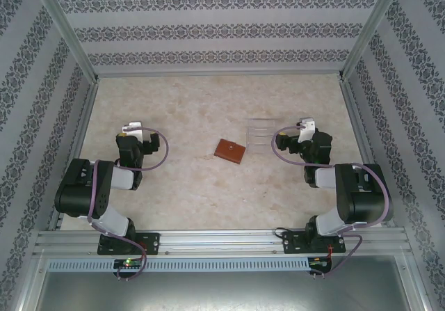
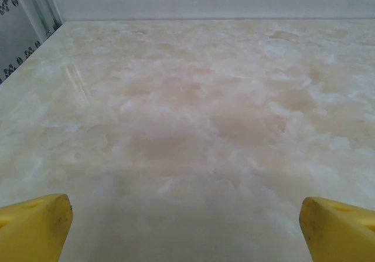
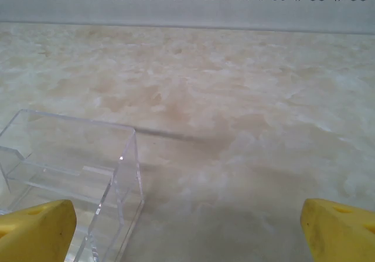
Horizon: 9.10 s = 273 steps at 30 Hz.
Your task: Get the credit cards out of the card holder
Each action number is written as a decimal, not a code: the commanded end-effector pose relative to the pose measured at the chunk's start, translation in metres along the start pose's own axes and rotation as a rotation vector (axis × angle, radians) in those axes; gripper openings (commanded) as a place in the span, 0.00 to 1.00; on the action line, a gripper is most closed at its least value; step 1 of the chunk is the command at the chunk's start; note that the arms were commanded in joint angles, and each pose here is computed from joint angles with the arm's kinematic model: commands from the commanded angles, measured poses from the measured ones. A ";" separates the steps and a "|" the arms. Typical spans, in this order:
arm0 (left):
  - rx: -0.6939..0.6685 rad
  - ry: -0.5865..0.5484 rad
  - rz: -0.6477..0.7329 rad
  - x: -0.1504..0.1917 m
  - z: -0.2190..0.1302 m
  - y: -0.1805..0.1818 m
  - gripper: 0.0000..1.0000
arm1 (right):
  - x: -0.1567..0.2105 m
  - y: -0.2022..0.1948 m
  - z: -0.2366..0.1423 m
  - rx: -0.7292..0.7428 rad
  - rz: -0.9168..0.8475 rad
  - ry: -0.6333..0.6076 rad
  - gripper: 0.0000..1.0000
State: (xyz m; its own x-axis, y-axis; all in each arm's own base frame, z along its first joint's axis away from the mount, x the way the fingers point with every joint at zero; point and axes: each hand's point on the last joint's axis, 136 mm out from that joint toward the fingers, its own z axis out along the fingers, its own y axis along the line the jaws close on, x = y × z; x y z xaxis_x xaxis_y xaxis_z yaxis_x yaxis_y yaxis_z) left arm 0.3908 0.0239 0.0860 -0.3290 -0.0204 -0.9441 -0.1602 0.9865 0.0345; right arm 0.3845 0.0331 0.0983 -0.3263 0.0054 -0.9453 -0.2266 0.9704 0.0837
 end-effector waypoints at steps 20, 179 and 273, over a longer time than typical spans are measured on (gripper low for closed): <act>0.153 0.008 0.047 -0.004 0.004 -0.024 1.00 | -0.012 0.003 0.002 -0.025 -0.023 -0.038 0.98; 0.380 1.045 -0.274 0.025 -0.058 -0.170 0.73 | -0.017 0.176 0.108 0.166 0.180 0.751 0.00; 0.757 1.198 -0.521 0.058 -0.116 -0.264 0.22 | 0.066 0.224 -0.036 0.066 0.358 1.028 0.47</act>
State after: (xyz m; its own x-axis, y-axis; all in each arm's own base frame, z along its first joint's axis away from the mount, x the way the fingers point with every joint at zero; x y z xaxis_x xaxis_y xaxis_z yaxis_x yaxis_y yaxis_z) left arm 0.3021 -0.2537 0.0452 -0.9879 -0.1412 0.0636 -0.1440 0.6860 -0.7132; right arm 0.2811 0.2502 0.0695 -0.9838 0.0461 -0.1732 -0.0146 0.9426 0.3335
